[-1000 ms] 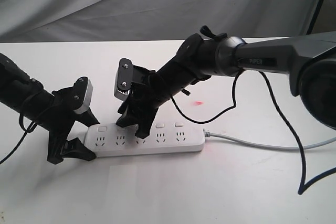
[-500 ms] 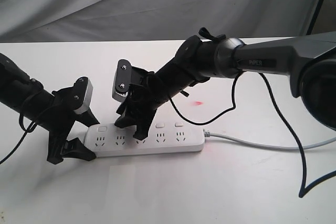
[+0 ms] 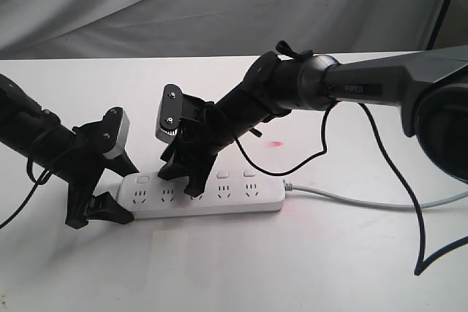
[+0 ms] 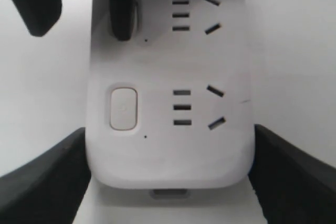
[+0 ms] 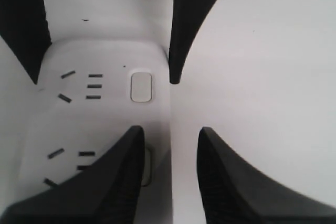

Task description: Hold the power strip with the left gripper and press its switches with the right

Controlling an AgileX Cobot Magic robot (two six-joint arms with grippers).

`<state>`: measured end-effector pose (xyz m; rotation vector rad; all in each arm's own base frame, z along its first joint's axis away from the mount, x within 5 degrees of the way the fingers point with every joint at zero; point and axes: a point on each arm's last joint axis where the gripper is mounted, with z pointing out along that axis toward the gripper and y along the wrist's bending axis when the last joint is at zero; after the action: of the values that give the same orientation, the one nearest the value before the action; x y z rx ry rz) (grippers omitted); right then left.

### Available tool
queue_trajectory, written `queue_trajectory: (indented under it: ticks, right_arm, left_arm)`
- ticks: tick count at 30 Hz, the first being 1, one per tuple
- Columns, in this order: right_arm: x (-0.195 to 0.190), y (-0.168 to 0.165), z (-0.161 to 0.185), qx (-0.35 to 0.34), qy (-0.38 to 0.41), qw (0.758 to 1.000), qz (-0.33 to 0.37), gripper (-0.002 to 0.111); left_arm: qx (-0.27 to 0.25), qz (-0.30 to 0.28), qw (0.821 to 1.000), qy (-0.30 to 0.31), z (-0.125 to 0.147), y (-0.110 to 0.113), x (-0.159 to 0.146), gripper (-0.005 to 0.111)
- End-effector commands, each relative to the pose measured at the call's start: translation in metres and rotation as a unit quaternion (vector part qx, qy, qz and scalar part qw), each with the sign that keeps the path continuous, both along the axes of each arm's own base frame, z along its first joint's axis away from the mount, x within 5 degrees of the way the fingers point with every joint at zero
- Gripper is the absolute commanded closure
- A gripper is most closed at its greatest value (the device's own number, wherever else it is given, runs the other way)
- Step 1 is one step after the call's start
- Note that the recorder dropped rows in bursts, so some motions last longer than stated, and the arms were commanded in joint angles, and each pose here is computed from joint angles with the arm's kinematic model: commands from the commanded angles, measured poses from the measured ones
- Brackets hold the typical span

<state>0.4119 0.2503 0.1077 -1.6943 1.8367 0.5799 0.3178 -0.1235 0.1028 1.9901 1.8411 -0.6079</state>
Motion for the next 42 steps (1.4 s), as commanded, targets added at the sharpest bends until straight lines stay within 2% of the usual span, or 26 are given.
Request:
queue_trajectory:
  ticks: [1, 7, 18, 23, 32, 42]
  right_arm:
    - [-0.01, -0.005, -0.029, -0.044, 0.017, 0.998, 0.032, 0.075]
    - [-0.008, -0.004, -0.023, -0.034, 0.013, 0.999, 0.024, 0.075]
    - [-0.008, -0.002, 0.031, -0.001, -0.024, 1.0, 0.018, 0.075]
    - [-0.007, -0.01, 0.042, -0.004, -0.021, 1.0, 0.011, 0.075]
    - [-0.005, -0.045, 0.045, -0.024, -0.001, 1.0, -0.016, 0.075]
    - [-0.007, -0.042, 0.03, -0.019, 0.0, 0.999, -0.031, 0.075]
  left_arm:
    - [0.002, 0.0, 1.0, -0.002, 0.001, -0.001, 0.0, 0.035]
    - [0.002, 0.0, 1.0, -0.002, 0.001, -0.001, 0.0, 0.035]
    - [0.002, 0.0, 1.0, -0.002, 0.001, -0.001, 0.0, 0.035]
    - [0.002, 0.0, 1.0, -0.002, 0.001, -0.001, 0.0, 0.035]
    - [0.002, 0.0, 1.0, -0.002, 0.001, -0.001, 0.0, 0.035]
    - [0.002, 0.0, 1.0, -0.002, 0.001, -0.001, 0.0, 0.035]
